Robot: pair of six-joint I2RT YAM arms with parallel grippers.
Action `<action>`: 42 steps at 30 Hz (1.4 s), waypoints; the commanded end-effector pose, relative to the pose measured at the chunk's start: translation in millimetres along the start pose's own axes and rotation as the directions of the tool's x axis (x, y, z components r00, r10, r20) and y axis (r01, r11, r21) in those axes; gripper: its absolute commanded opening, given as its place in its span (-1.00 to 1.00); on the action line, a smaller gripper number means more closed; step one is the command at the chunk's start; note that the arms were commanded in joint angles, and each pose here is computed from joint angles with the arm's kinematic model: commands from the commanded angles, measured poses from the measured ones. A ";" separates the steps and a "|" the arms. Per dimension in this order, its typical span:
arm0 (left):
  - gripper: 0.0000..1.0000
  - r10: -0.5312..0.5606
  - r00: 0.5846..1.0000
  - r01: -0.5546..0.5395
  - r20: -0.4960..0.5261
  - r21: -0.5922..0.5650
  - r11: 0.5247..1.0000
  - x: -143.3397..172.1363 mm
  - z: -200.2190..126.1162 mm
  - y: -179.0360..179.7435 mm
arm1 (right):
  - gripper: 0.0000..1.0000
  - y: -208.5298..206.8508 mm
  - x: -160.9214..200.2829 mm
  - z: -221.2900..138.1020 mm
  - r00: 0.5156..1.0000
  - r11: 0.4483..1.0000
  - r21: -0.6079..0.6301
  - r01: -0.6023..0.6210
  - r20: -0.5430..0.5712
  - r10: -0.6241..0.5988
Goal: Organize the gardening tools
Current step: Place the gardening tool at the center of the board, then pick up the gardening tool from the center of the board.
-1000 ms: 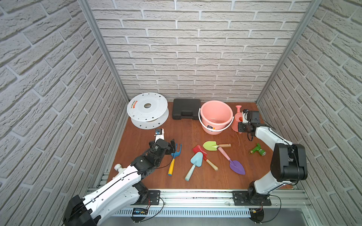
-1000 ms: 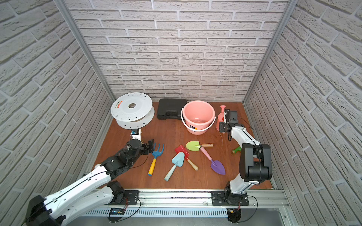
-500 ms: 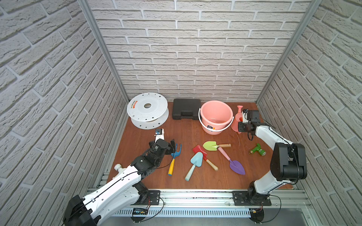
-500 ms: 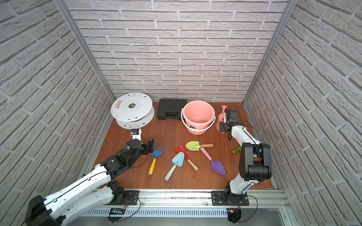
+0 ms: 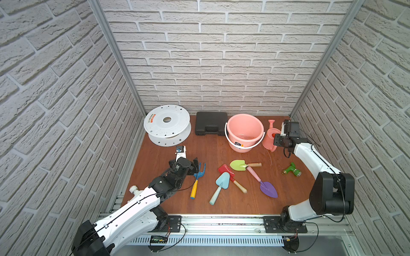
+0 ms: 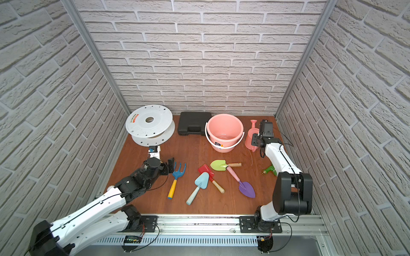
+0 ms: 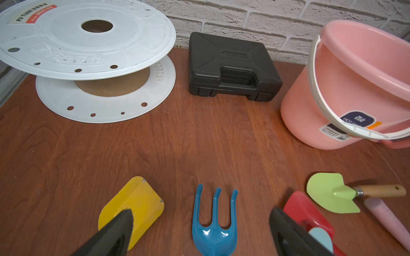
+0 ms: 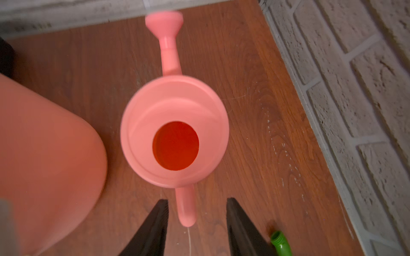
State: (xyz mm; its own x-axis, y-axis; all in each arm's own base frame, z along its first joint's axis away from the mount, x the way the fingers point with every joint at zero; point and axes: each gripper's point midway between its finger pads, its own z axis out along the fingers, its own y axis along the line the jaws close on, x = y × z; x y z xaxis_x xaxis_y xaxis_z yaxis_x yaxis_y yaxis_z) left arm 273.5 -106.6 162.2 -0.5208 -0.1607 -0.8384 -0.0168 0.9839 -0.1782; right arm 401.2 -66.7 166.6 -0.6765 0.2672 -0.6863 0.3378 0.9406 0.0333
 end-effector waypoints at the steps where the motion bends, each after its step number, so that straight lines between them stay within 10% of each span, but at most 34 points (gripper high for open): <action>1: 0.96 0.001 1.000 -0.001 0.030 -0.009 1.000 -12.9 -2.7 -2.0 | 0.37 25.6 -5.9 -32.1 0.992 0.986 -0.122 -0.115 0.035 0.120; 5: 0.96 0.012 0.999 -0.011 0.034 -0.026 1.000 -11.9 -0.1 0.8 | 0.41 51.5 5.6 -58.4 0.990 0.969 -0.223 -0.102 0.073 0.121; 8: 0.97 0.028 0.999 -0.026 0.033 -0.039 0.999 -7.2 7.1 2.6 | 0.99 72.1 18.0 -74.1 0.989 0.951 -0.299 -0.075 0.098 0.109; 19: 0.96 0.031 0.998 -0.041 -0.046 -0.223 0.974 -6.5 -4.2 35.3 | 1.00 123.2 56.0 -114.2 0.983 0.871 -0.491 0.019 0.168 0.074; 32: 0.97 -0.351 0.932 0.270 -0.090 -0.471 0.840 31.7 -2.0 138.1 | 1.00 159.9 75.8 -128.0 0.992 0.799 -0.596 0.079 0.125 -0.005; 42: 0.96 -0.606 0.784 0.460 -0.136 -0.527 0.714 74.8 29.9 175.4 | 1.00 161.9 76.9 -135.6 0.989 0.780 -0.618 0.096 0.145 -0.007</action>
State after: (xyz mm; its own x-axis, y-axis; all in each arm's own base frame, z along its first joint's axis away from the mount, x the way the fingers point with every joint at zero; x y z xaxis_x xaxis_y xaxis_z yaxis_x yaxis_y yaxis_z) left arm 247.0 57.3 60.8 -0.5374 -0.6673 -0.5156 -0.7061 0.6904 -0.1576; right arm 314.4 128.4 207.5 -0.6094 0.2243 -0.7605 -0.1648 0.9023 0.3983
